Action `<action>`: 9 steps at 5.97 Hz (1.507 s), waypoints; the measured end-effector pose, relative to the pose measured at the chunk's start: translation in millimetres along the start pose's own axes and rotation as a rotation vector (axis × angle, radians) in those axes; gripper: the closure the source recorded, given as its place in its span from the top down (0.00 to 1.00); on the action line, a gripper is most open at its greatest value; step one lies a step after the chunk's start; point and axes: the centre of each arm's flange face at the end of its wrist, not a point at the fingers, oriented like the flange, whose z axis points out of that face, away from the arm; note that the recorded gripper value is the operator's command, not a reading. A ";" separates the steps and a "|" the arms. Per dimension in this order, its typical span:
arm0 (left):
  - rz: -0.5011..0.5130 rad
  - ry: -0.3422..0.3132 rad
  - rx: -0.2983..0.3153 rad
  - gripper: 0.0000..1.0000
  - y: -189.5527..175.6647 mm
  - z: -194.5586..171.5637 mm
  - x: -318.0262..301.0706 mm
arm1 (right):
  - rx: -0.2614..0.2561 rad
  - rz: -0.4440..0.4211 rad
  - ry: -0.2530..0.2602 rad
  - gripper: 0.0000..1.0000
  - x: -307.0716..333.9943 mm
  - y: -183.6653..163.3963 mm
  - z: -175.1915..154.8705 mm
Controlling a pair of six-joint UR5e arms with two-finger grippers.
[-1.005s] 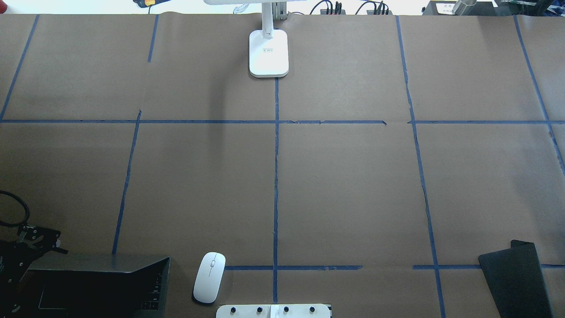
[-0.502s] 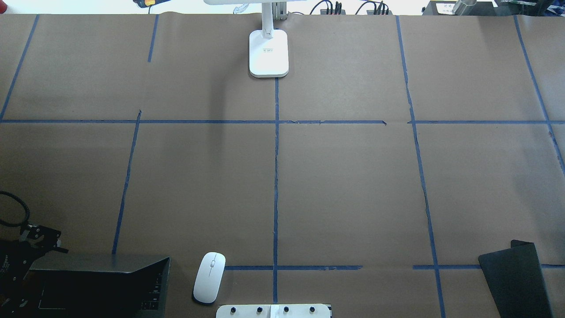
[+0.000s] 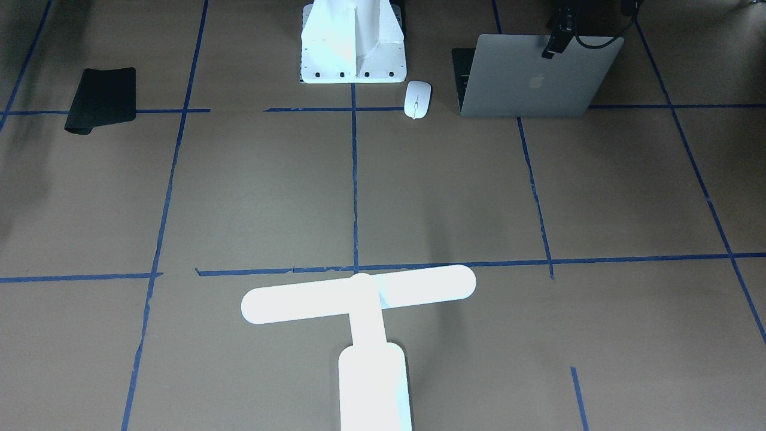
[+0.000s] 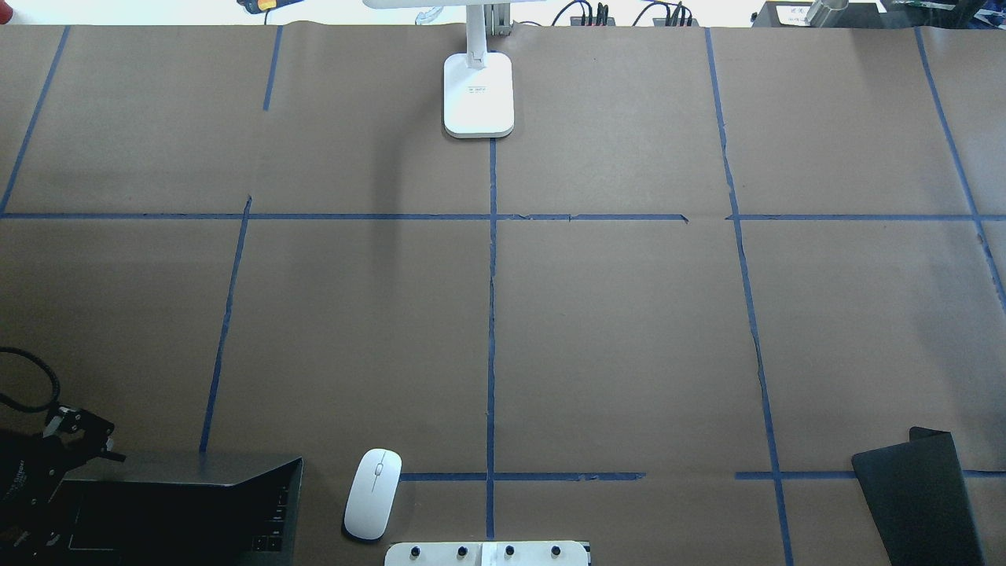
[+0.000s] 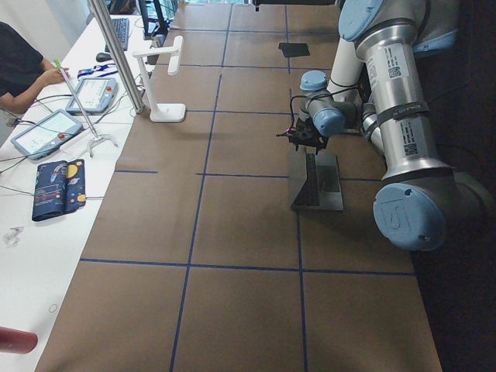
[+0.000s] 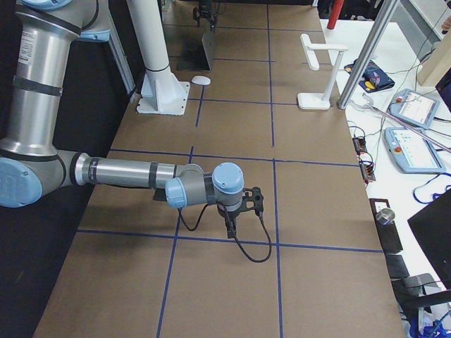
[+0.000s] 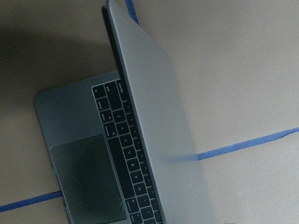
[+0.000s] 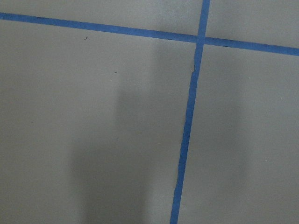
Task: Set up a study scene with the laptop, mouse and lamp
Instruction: 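Grasp the grey laptop with the left gripper and lift it, then carry the open laptop with the left gripper to the table center near the lamp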
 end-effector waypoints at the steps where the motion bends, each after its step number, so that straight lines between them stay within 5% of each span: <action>1: 0.000 0.011 0.004 0.00 1.0 1.7 2.4 | 0.000 0.000 0.000 1.00 0.0 0.5 0.0; 4: -0.027 0.071 -0.007 0.00 -1.3 -17.8 13.1 | -0.001 0.003 -0.003 1.00 -0.1 1.2 0.1; 7: -0.101 0.240 -0.024 0.00 -19.6 -64.8 51.5 | -0.009 0.011 -0.024 1.00 0.0 5.1 1.9; 9: -0.074 0.331 0.012 0.00 -8.9 -63.2 94.5 | -0.015 0.016 -0.027 1.00 1.0 6.6 3.2</action>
